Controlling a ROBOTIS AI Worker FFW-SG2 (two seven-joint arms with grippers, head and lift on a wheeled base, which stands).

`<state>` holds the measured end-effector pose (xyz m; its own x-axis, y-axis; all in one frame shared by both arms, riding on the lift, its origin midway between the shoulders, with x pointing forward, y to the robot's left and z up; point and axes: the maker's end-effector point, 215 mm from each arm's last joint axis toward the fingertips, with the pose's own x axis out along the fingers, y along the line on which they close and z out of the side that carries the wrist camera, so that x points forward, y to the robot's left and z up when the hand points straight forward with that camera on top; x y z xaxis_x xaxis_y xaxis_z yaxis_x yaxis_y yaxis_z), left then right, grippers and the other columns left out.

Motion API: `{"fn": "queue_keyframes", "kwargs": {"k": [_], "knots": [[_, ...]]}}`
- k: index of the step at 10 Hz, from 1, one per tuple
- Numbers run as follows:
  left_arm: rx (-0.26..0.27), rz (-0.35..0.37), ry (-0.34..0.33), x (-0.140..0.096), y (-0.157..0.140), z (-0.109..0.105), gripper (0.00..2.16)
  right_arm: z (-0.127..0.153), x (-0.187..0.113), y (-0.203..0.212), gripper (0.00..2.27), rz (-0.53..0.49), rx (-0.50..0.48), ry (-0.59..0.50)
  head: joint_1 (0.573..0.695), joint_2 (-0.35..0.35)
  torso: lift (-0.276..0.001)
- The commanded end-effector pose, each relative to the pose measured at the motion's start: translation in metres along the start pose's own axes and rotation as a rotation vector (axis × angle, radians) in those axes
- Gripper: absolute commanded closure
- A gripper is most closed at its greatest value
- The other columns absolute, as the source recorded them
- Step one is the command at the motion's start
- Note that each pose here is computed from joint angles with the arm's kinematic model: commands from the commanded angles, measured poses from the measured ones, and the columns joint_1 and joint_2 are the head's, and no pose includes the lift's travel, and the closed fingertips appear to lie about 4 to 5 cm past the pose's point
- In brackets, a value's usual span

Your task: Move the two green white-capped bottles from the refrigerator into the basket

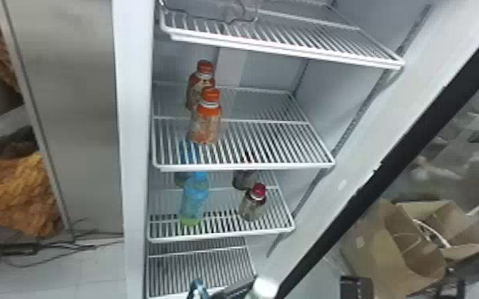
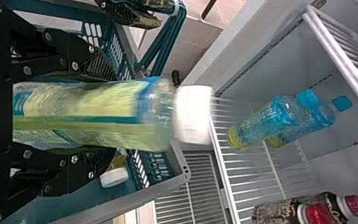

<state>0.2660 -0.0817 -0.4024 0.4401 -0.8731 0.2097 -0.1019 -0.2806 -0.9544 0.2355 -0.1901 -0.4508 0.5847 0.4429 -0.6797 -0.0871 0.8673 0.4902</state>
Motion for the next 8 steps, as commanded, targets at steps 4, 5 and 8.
{"fn": "queue_keyframes", "kwargs": {"k": [4,5,8], "knots": [[0.0,0.0,-0.006,-0.001,0.0,0.001,1.21,0.01,-0.005,0.001,0.59,-0.013,-0.028,-0.018,0.695,-0.35,-0.004],[0.0,0.0,-0.006,-0.001,0.0,0.001,1.22,0.013,-0.007,0.001,0.59,-0.017,-0.036,-0.024,0.695,-0.35,-0.004],[-0.001,0.0,-0.004,-0.001,0.0,0.001,1.22,0.05,-0.014,-0.006,0.59,-0.063,-0.108,-0.13,0.695,-0.35,-0.004]]}}
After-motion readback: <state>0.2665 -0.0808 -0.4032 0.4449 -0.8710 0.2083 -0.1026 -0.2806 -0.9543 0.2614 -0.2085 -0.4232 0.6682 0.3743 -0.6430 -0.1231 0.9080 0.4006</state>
